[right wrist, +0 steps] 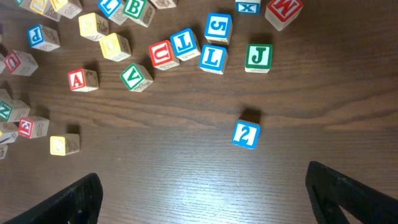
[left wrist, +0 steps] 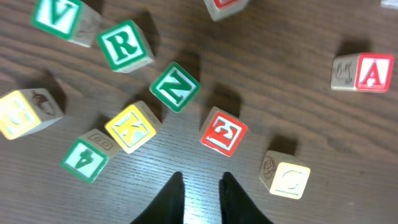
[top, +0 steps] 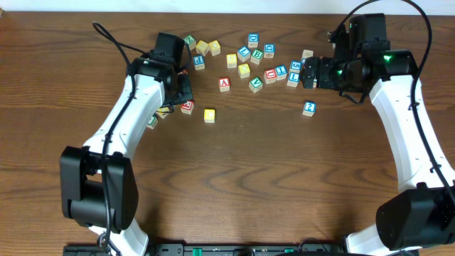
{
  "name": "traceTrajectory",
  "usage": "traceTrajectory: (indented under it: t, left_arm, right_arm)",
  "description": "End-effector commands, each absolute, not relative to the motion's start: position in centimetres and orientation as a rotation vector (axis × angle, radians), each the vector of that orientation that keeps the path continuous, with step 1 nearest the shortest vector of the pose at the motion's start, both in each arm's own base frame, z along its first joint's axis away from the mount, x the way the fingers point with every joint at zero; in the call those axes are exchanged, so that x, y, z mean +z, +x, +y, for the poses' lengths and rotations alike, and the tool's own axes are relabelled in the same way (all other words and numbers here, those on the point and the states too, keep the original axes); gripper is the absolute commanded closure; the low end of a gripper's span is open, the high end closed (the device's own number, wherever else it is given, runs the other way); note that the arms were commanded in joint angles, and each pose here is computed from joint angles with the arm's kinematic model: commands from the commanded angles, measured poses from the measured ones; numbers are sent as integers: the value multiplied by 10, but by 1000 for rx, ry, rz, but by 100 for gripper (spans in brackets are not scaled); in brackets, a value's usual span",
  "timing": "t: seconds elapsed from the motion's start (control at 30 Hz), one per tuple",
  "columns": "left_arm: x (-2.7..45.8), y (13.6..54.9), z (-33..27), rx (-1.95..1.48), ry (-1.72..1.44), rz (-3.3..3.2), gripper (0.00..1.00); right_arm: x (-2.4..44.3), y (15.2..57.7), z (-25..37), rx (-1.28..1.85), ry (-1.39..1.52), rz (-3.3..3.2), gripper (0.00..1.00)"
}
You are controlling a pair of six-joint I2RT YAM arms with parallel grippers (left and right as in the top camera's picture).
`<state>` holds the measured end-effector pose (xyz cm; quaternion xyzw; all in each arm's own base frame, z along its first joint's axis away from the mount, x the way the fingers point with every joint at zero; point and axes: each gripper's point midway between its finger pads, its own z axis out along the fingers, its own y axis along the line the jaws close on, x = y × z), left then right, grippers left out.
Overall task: Spell out CORL
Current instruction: 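Lower the C block onto the table and open the left gripper, then lift the left gripper away and retract the left arm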
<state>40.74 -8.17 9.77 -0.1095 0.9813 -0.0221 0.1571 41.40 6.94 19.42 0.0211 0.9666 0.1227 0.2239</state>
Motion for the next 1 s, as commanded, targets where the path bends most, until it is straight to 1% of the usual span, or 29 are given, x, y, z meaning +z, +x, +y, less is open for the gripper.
traceTrajectory:
  t: [0.0, 0.03, 0.17, 0.53, 0.97]
  left_arm:
    - [73, 396, -86, -56, -291, 2886, 87]
    - [66, 393, -88, -62, -291, 2909, 89]
    - [46, 384, -89, -62, -297, 2970, 90]
    - [8, 378, -88, -16, -304, 3057, 90]
    - [2, 389, -96, -80, -296, 3028, 90]
  right_arm:
    - [198, 417, 71, 339, 61, 2658, 1]
    - [198, 417, 71, 339, 61, 2659, 1]
    - [198, 417, 71, 339, 61, 2659, 1]
    - [197, 416, 71, 339, 61, 2663, 1]
    - [198, 416, 71, 339, 61, 2662, 1]
